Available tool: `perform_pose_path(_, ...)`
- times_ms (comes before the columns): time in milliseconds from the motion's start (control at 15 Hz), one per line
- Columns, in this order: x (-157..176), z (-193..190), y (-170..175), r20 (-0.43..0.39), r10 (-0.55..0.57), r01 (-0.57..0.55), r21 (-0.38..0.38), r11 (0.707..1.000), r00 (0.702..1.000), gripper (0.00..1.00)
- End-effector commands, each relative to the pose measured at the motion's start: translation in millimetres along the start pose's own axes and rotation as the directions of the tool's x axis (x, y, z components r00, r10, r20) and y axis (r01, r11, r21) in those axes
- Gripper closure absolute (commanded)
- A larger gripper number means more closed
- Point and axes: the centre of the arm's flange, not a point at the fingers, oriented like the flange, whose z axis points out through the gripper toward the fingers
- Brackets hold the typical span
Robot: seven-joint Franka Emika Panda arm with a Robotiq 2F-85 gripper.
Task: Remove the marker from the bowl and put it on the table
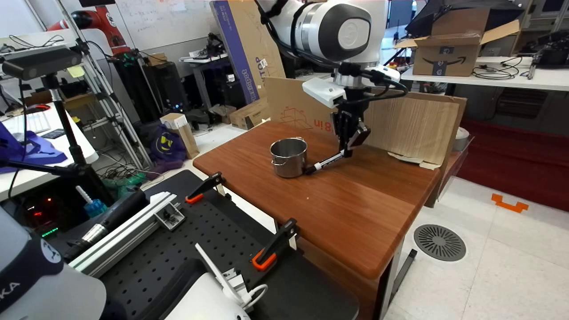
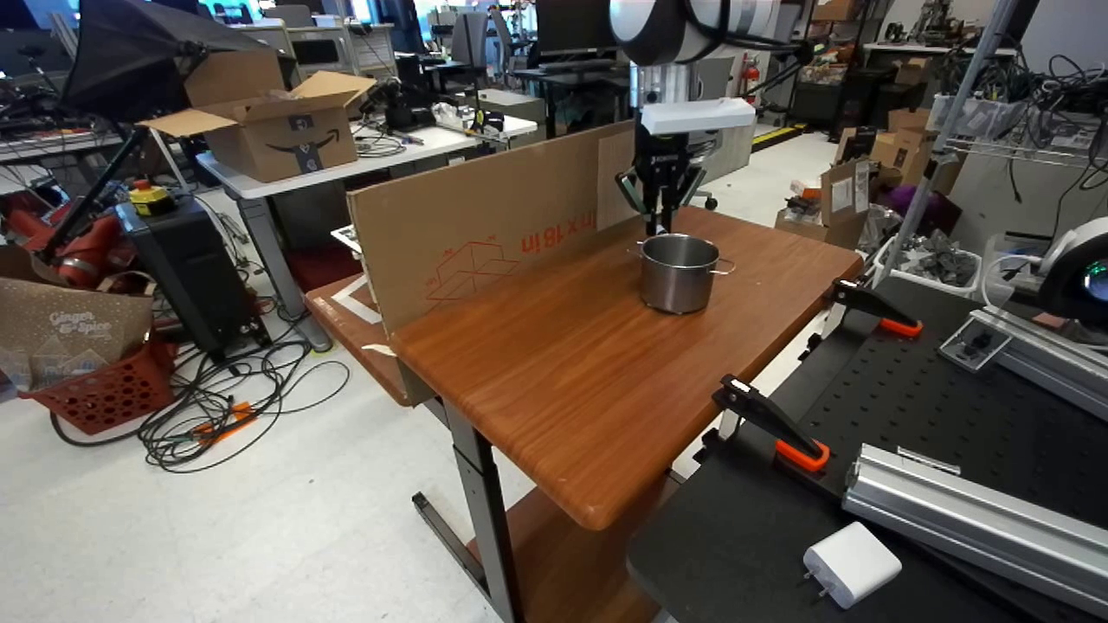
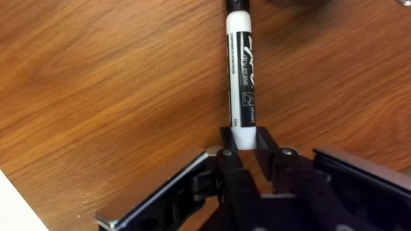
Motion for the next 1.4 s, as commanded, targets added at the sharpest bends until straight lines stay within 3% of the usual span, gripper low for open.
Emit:
perform_pose_path(0, 18, 15, -7, -0.006, 0.036, -0.036, -0.021, 0.999, 0.999, 0.95)
perform_pose_path(400, 30, 23, -8, -0.009, 0.076, -0.076, -0.02, 0.997, 0.997, 0.95)
perform_pose_path(467, 31, 22, -9, -0.01, 0.078, -0.079, -0.02, 0.997, 0.997, 0.53)
perform_pose_path(600, 31, 21, -8, -0.014, 0.088, -0.089, -0.015, 0.996, 0.996, 0.46)
perform_pose_path(1000, 31, 17, -8, -0.021, 0.097, -0.097, -0.011, 0.995, 0.995, 0.02)
perform_pose_path(1333, 23, 8, -5, -0.007, 0.1, -0.1, -0.005, 0.995, 0.995, 0.0)
